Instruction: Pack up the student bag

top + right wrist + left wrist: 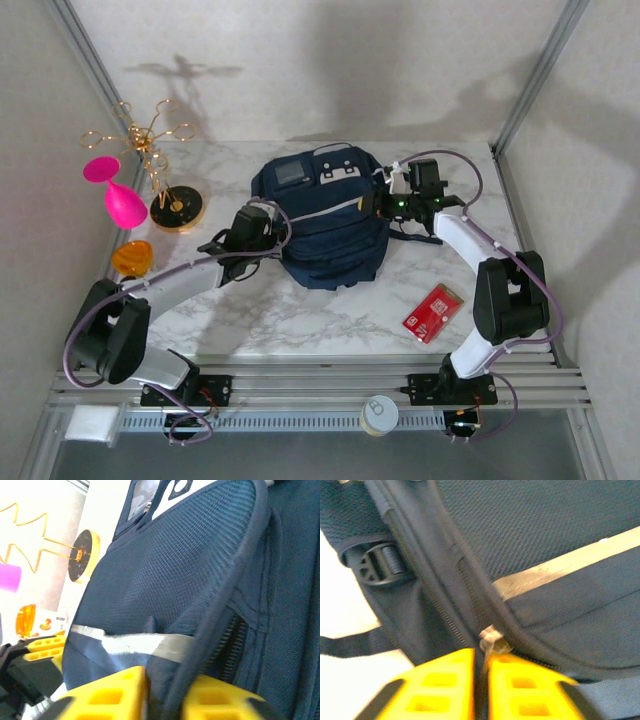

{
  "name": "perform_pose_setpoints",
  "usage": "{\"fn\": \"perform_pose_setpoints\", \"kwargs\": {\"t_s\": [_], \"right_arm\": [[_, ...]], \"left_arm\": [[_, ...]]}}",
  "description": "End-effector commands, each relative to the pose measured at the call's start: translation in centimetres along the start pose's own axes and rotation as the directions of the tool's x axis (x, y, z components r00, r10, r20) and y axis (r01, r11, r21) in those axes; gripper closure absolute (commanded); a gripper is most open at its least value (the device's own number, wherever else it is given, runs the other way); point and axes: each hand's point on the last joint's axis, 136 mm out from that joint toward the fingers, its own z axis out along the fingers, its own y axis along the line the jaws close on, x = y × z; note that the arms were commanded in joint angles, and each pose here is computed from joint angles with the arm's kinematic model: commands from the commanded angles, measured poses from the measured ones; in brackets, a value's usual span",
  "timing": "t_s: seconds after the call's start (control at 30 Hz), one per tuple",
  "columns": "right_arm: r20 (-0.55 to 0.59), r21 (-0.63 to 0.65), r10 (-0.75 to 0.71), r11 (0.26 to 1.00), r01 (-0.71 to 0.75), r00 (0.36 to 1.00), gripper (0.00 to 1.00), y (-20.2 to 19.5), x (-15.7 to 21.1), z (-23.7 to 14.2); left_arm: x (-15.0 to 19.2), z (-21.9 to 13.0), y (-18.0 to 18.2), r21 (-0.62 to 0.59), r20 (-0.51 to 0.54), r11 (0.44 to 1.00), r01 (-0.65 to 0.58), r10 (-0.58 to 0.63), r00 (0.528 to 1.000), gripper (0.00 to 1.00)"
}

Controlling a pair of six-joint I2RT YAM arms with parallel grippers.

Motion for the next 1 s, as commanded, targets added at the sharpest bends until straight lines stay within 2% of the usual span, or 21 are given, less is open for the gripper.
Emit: {"fn": "perform_pose_setpoints", "kwargs": {"t_s": [0.0, 0.1, 0.23, 0.37, 0.43, 0.53, 0.67, 0.73, 0.97], "right_arm": [[0.065, 0.026, -0.048, 0.999, 0.047, 0.997, 0.56, 0.6, -1.2, -2.6], [0.086, 0.053, -0.027, 0.998, 0.022, 0.996, 0.41, 0.5, 1.4, -4.8], [0.178, 0.273, 0.113, 0.949, -0.159, 0.978, 0.26, -3.7, 4.3, -9.3], [0.328, 0.433, 0.241, 0.821, -0.372, 0.913, 0.18, -8.4, 7.4, -14.6], [0.399, 0.477, 0.28, 0.75, -0.459, 0.873, 0.12, -10.3, 8.9, -16.9], [0.472, 0.487, 0.327, 0.677, -0.551, 0.819, 0.03, -12.7, 11.7, -18.4], [0.523, 0.477, 0.377, 0.614, -0.629, 0.764, 0.01, -15.0, 14.7, -18.5], [0.518, 0.452, 0.388, 0.633, -0.628, 0.763, 0.01, -15.0, 14.8, -17.9], [0.54, 0.512, 0.415, 0.528, -0.677, 0.732, 0.01, -17.7, 15.9, -17.7]], "left_arm": [[0.4, -1.7, 0.8, -0.028, 0.006, 0.998, 0.054, -0.054, 0.999, 0.73], [1.4, -2.9, -2.1, 0.053, -0.02, 0.995, 0.089, -0.088, 0.996, 0.68], [2.7, -5.2, -8.0, 0.189, -0.017, 0.97, 0.154, -0.153, 0.988, 0.56], [4.5, -6.4, -15.1, 0.367, -0.034, 0.915, 0.167, -0.166, 0.986, 0.5], [5.9, -5.8, -18.0, 0.398, -0.072, 0.905, 0.148, -0.13, 0.989, 0.47], [8.2, -4.2, -21.9, 0.416, -0.122, 0.904, 0.098, -0.051, 0.991, 0.44], [10.0, -2.6, -26.2, 0.466, -0.148, 0.882, 0.076, -0.007, 0.989, 0.42], [10.8, -1.5, -27.5, 0.48, -0.165, 0.872, 0.09, -0.011, 0.986, 0.41], [11.7, 1.3, -28.7, 0.473, -0.183, 0.868, 0.148, -0.067, 0.981, 0.41]]}}
